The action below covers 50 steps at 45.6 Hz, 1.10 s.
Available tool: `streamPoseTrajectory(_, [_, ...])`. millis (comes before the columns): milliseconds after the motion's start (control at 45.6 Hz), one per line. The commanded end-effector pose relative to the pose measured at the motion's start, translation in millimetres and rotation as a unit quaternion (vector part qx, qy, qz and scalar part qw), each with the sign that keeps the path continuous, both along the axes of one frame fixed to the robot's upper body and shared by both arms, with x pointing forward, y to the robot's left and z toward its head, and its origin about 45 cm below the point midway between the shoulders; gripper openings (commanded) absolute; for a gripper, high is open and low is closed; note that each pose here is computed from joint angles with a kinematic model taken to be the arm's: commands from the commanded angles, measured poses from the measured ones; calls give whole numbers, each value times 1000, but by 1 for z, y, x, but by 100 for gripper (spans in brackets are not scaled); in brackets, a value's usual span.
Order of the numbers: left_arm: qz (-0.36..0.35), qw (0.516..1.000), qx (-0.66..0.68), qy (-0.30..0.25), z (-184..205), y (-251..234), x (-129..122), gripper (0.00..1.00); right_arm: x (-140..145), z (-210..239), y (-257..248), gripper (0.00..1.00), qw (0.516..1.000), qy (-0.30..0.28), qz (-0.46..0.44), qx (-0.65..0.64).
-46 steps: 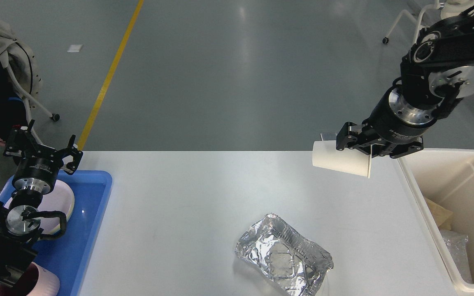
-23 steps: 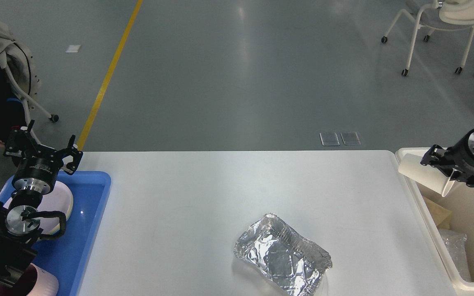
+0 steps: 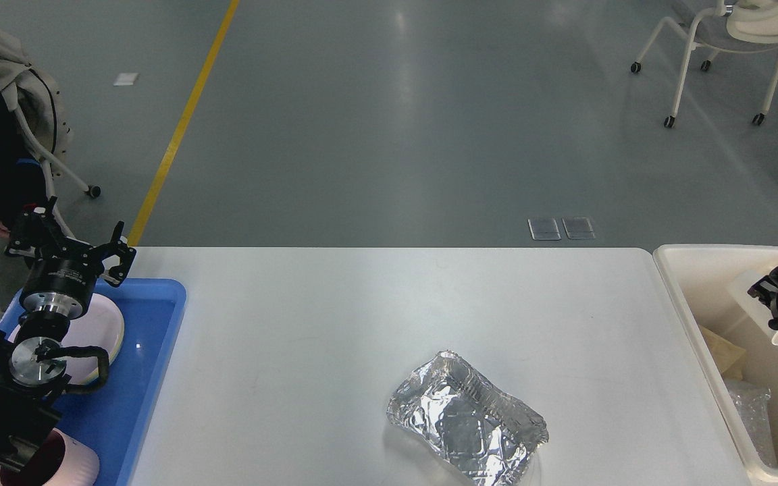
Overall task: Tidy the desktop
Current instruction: 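Lift the paper cup and drop it into the white bin, then swing the right gripper out and down beside the foil tray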
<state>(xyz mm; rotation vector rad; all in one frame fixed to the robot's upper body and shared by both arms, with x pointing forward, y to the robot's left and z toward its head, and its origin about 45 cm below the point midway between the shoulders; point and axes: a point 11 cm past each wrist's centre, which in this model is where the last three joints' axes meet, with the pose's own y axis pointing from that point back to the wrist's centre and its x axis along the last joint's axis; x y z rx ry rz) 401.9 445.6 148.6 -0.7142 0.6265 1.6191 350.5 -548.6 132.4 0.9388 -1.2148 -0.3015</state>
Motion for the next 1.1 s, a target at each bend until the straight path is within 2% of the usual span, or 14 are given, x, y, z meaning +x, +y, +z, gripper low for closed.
streamPoseTrajectory(0, [0, 1000, 0, 0, 0, 0, 0, 98, -15, -12, -12, 0, 999, -1, -15, -29])
streamPoseTrajectory(110, [0, 1000, 0, 0, 0, 0, 0, 98, -24, -22, -12, 0, 999, 4, -20, -35])
streamPoseTrajectory(131, [0, 1000, 0, 0, 0, 0, 0, 98, -24, -23, -11, 7, 999, 4, -20, -33])
streamPoseTrajectory(153, [0, 1000, 1, 0, 0, 1, 0, 98, -23, -29, -2, 99, 1000, 6, -23, -14])
streamPoseTrajectory(241, [0, 1000, 0, 0, 0, 0, 0, 98, -21, -41, 14, 100, 999, -8, -38, 21])
streamPoseTrajectory(351, [0, 1000, 1, 0, 0, 1, 0, 98, -34, -53, 13, 100, 999, 3, -47, 27])
streamPoseTrajectory(460, [0, 1000, 0, 0, 0, 0, 0, 98, -35, -54, 13, 100, 999, 5, -47, 28])
streamPoseTrajectory(657, [0, 1000, 1, 0, 0, 1, 0, 98, -23, -46, 18, 100, 999, -6, -41, 34])
streamPoseTrajectory(723, [0, 1000, 1, 0, 0, 1, 0, 98, -2, -30, 24, 100, 998, -27, -33, 38])
streamPoseTrajectory(920, [0, 1000, 1, 0, 0, 1, 0, 98, 78, 54, 56, 100, 992, -98, 25, 74])
streamPoseTrajectory(1073, [0, 1000, 1, 0, 0, 1, 0, 98, 116, 102, 111, 100, 978, -81, 114, 152])
